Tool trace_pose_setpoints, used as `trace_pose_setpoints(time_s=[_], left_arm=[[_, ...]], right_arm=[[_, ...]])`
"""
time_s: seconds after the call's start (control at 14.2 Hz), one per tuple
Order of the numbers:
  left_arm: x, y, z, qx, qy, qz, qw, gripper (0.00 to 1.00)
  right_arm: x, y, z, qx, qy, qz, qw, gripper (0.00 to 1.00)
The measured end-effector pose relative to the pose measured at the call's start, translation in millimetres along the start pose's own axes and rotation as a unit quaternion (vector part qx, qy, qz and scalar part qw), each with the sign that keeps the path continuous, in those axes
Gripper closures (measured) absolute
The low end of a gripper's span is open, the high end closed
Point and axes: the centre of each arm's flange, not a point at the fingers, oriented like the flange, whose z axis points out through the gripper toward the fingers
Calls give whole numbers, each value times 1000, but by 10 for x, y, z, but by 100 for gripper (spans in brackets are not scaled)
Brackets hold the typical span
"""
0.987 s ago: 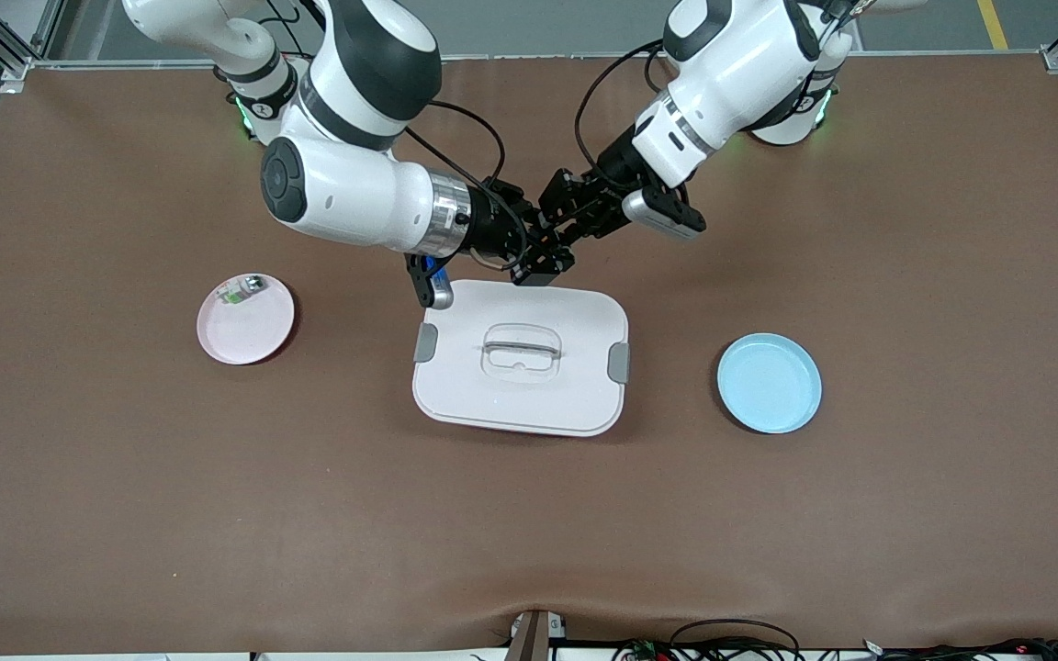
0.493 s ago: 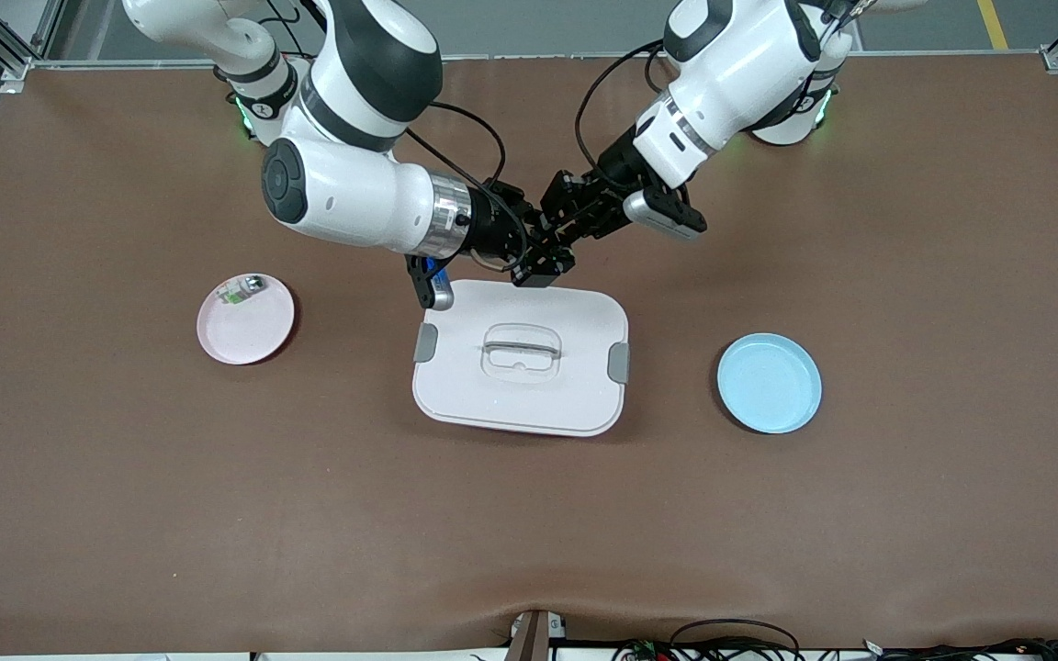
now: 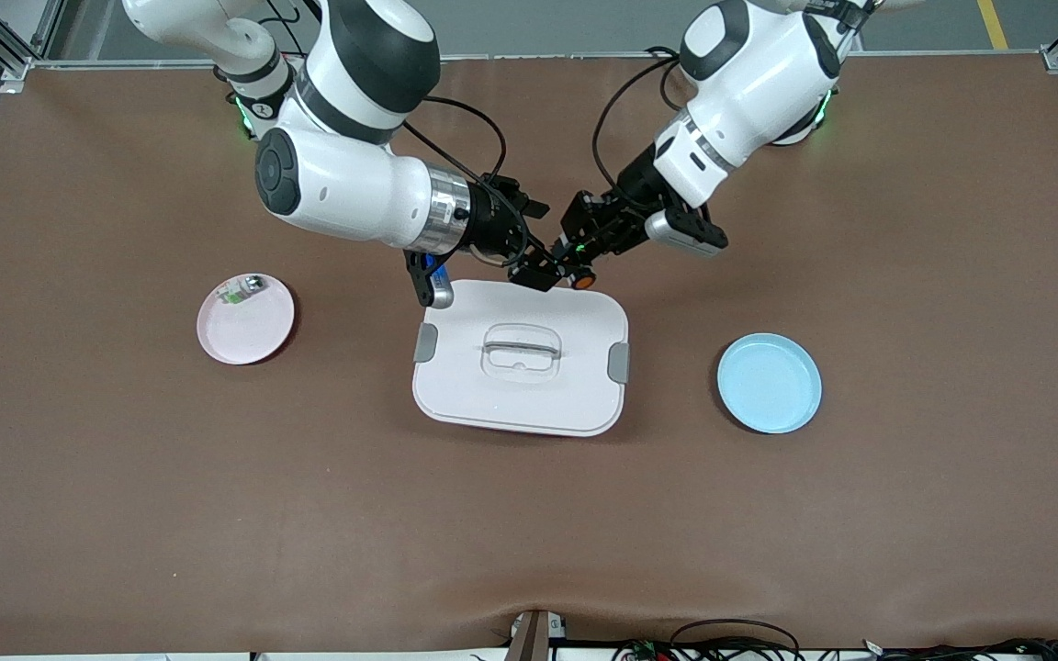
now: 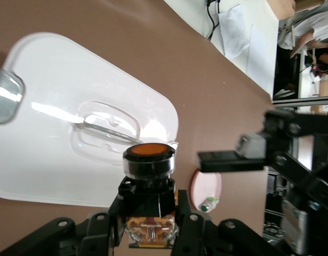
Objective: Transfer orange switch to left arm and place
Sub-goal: 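Carry the switch with the left gripper while the right gripper withdraws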
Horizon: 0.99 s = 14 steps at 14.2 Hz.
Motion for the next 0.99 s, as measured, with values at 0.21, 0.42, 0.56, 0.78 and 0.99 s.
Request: trace_pose_setpoints(time_s=[0.21, 0.42, 0.56, 0.78, 0.99], left_arm=[[230, -199, -83, 44, -12, 28, 999, 59], [581, -391, -316, 108, -27, 69, 991, 59], [803, -479, -519, 154, -35, 101, 982, 59], [994, -672, -698, 194, -56, 151, 968, 59], [1205, -1009, -881, 208, -86, 216, 950, 59]], right_arm=[[99, -56, -120, 10, 3, 2, 1000, 0], [199, -74, -354, 8, 2, -21, 1000, 0], [300, -25, -582, -16, 0, -55, 998, 0], [567, 94, -1036, -60, 14, -119, 991, 0], [606, 242, -1337, -71, 34, -171, 982, 0]])
